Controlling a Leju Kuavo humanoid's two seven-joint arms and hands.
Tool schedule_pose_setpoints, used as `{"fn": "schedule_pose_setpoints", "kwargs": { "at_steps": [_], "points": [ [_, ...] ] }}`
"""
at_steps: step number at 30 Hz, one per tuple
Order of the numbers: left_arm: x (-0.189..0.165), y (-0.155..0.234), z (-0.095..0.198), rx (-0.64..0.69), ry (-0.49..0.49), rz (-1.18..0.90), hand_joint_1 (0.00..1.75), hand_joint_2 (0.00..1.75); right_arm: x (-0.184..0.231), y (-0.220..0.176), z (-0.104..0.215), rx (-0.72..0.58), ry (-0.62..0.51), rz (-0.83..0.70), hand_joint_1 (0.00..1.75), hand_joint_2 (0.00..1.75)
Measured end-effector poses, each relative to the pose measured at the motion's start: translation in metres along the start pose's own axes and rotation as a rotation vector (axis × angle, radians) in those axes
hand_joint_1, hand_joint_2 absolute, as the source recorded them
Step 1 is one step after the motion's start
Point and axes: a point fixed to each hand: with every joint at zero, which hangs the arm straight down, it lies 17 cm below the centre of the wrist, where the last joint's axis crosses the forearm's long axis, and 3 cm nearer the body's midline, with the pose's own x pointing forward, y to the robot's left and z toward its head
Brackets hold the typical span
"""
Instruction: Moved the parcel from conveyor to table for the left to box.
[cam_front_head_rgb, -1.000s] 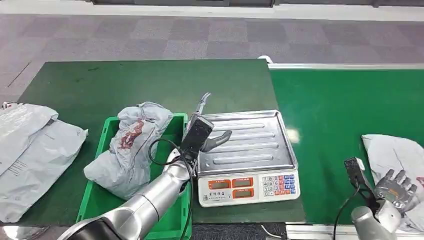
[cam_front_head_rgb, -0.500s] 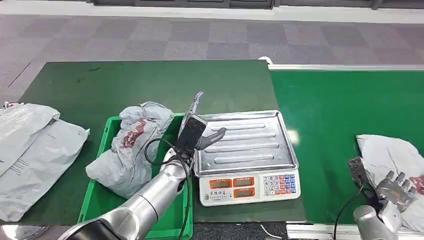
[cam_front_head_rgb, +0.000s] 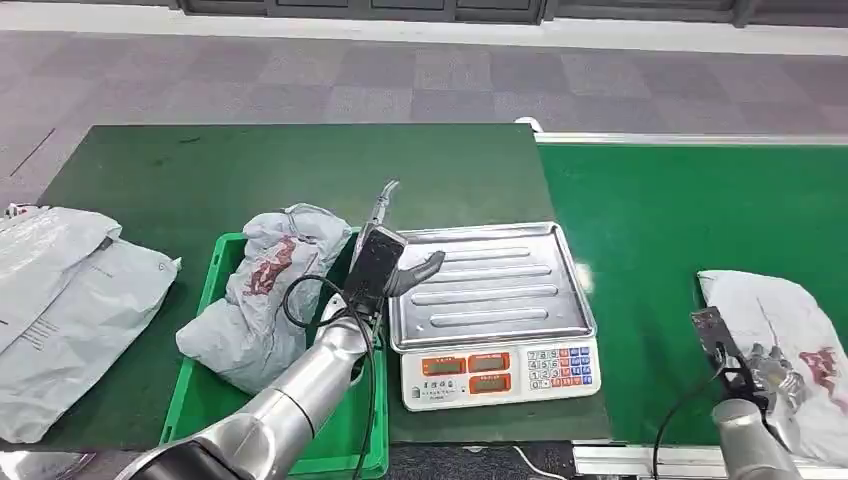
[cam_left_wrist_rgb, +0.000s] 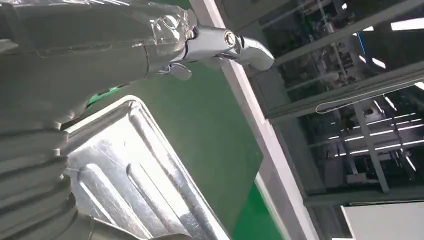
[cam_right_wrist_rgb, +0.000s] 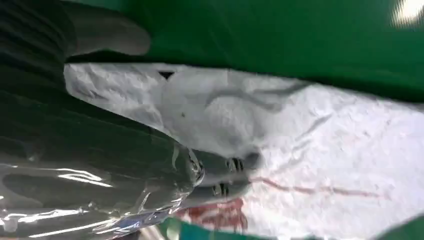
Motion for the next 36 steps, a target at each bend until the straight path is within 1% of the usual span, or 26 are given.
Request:
{"fn": "schedule_pose_setpoints", "kwargs": {
  "at_steps": [2, 5, 12, 18, 28, 32, 36],
  "points": [
    [0.000, 0.002, -0.001, 0.004, 0.002, 0.002, 0.00, 1.75, 0.002, 0.009, 0.002, 0.031, 0.006, -0.020, 1.75, 1.75],
    [-0.002, 0.004, -0.002, 0.007, 0.011, 0.006, 0.00, 1.75, 0.009, 0.017, 0.004, 0.039, 0.016, -0.007, 1.75, 1.75],
    [-0.005, 0.011, -0.003, 0.022, 0.026, 0.017, 0.00, 1.75, 0.024, 0.020, 0.004, 0.031, 0.007, -0.003, 1.75, 1.75],
    [-0.007, 0.013, -0.003, 0.022, 0.029, 0.023, 0.00, 1.75, 0.026, 0.028, 0.007, 0.039, 0.016, -0.002, 1.75, 1.75],
    [-0.008, 0.016, -0.004, 0.027, 0.032, 0.024, 0.00, 1.75, 0.037, 0.032, 0.011, 0.034, -0.008, -0.027, 1.75, 1.75],
    [-0.008, 0.016, -0.004, 0.022, 0.030, 0.020, 0.00, 1.75, 0.048, 0.033, 0.014, 0.024, -0.054, -0.028, 1.75, 1.75],
    [-0.010, 0.017, -0.002, 0.020, 0.026, 0.006, 0.00, 1.75, 0.086, 0.023, 0.023, -0.043, -0.184, -0.010, 1.75, 1.75]
  ]
}}
